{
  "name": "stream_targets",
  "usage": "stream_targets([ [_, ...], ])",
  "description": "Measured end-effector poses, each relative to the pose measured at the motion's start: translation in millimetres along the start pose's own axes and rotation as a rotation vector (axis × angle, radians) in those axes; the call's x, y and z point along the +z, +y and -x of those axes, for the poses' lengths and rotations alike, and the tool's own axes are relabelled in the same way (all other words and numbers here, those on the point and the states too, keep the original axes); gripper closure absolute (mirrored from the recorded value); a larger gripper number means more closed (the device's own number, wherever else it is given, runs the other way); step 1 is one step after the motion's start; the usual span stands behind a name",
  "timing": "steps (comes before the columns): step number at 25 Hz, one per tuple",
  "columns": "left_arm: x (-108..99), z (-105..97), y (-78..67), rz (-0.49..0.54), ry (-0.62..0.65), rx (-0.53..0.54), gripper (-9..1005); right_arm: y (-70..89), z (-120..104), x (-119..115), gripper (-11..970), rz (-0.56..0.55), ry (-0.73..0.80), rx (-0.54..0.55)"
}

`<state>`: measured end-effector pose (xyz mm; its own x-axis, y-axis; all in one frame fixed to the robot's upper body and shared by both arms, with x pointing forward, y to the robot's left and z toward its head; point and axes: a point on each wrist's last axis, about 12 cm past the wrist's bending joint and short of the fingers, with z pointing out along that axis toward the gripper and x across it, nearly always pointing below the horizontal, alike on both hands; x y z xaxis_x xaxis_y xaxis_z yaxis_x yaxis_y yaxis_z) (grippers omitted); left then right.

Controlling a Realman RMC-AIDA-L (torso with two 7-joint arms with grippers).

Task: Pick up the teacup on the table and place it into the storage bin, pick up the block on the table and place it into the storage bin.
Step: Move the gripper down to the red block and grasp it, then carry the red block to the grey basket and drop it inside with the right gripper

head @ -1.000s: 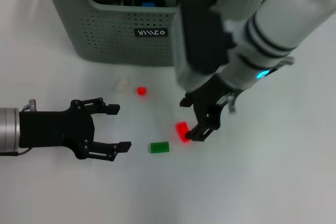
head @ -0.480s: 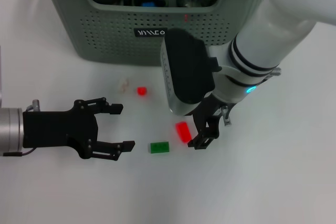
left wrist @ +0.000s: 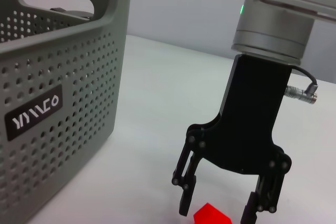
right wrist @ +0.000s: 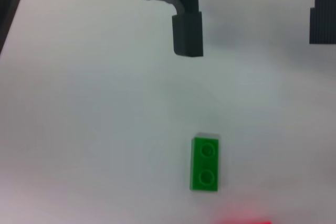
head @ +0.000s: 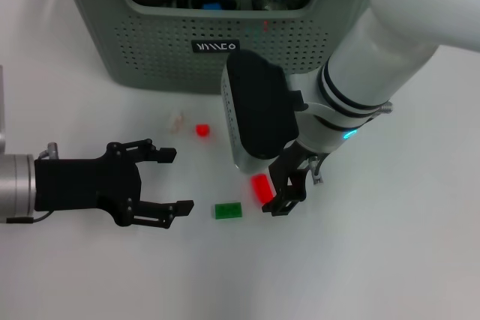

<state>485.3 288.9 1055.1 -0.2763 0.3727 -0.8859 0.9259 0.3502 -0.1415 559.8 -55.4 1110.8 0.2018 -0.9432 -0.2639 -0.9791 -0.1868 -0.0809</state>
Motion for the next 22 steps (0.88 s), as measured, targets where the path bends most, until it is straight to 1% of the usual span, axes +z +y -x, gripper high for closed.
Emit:
stream_targets([
  [12,-0.2,-1.4,-0.3,0.007,-0.007,-0.011,76,0.7,1.2,4.9,212,0.001,0.000,0.008],
  [17,-0.3,-1.6,-0.3,0.008,-0.009,-0.012,76,-0.8,0.3,4.7,331,-0.003,0.002,0.024],
  [22,-0.8,-1.7,-0.1,0.011,-0.011,-0.014,76,-2.1,-0.2,4.5,381,-0.003,0.008,0.029],
])
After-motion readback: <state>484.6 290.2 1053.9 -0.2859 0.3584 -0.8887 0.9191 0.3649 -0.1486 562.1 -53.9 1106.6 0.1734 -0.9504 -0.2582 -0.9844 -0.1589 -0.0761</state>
